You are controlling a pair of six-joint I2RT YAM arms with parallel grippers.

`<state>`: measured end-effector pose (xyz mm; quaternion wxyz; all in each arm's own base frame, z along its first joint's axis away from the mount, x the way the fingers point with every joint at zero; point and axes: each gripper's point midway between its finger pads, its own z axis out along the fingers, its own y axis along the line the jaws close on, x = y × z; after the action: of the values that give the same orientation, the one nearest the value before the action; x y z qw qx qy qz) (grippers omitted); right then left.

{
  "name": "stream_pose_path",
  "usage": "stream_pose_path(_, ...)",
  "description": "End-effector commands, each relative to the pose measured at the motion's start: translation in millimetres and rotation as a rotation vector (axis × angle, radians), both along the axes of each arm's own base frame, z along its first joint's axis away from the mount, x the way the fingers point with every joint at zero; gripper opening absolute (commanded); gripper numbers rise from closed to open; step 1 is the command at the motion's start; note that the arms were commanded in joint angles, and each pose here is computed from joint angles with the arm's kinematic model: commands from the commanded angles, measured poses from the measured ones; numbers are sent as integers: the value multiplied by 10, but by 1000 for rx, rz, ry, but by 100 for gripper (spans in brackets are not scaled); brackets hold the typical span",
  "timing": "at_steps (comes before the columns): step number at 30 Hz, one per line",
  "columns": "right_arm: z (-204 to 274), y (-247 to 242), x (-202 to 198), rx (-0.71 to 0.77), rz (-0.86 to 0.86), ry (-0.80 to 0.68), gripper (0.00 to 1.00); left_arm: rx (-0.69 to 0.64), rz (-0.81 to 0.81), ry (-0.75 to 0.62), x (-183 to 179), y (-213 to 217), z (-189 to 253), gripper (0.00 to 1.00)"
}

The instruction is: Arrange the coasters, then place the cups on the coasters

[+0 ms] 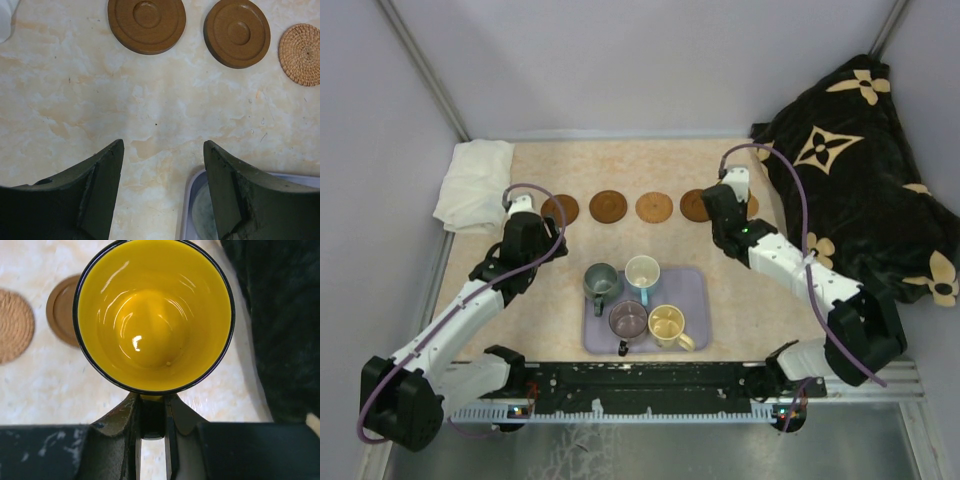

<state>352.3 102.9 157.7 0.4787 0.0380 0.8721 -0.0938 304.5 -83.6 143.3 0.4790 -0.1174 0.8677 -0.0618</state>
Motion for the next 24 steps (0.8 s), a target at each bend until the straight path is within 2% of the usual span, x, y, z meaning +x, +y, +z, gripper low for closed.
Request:
stream_pose_path(1, 588, -59, 652, 86, -12, -197, 0, -34, -15, -13, 30, -78, 8, 71)
stream_pose_path(11, 279, -309, 1120, 100, -39, -189, 0, -29, -27, -6, 72, -109, -16, 71)
stream_pose_path(24, 83, -445, 1283, 87, 36, -143, 0, -20, -25, 3, 78, -104, -42, 72)
